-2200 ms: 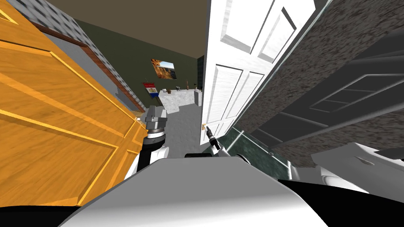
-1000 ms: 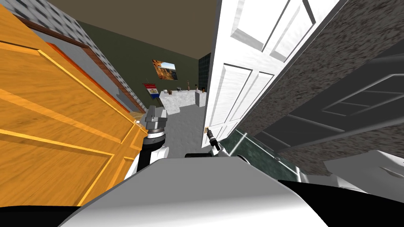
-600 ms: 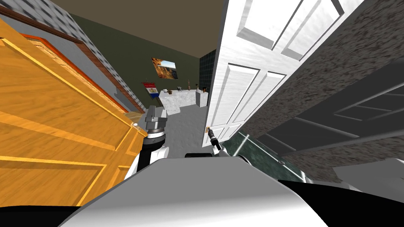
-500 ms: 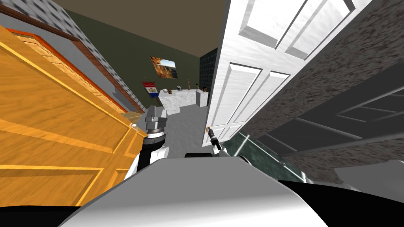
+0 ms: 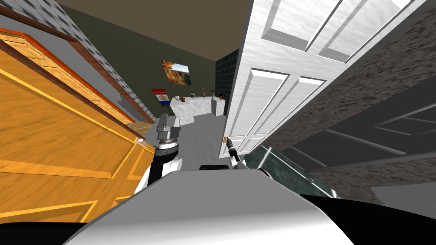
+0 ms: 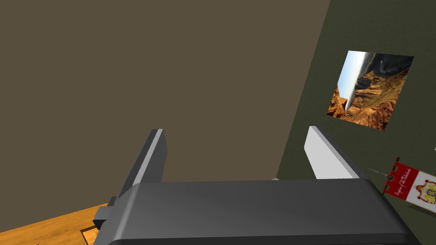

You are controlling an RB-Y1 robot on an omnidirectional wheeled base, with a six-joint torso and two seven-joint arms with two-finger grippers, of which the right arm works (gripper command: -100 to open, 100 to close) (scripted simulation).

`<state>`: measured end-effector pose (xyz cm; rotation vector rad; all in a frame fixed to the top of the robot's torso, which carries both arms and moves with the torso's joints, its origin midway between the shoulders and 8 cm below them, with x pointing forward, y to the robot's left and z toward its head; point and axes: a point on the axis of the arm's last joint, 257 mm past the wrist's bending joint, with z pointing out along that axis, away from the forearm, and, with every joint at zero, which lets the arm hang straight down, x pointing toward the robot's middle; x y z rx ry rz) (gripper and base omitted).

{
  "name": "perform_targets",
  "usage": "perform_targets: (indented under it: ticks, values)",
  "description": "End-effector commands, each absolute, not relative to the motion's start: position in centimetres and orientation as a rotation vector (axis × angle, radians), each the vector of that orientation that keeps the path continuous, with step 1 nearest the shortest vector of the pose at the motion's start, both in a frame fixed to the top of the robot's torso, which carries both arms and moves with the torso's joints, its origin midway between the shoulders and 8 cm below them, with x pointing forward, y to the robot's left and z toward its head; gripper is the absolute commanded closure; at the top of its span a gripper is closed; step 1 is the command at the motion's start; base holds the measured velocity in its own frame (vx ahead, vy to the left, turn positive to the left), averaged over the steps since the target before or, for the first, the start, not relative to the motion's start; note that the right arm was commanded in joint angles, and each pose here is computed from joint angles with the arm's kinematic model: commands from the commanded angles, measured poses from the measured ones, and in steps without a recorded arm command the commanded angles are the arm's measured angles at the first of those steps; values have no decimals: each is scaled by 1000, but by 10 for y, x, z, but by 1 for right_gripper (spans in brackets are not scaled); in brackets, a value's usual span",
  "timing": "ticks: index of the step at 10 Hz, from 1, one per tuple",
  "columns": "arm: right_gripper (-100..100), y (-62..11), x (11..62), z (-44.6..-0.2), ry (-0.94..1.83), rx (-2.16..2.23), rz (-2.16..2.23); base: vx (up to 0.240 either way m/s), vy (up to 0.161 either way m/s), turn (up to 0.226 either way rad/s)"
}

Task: Push the door open

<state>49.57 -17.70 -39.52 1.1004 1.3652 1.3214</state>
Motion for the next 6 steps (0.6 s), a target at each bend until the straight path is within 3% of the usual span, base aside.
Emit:
perform_targets:
  ticks: [1,6]
  values:
    - [100,-195,501,-390,1333,1103,1298,103,42,1]
    - [100,-204,502,-390,1317,1114,1283,25,14,-10]
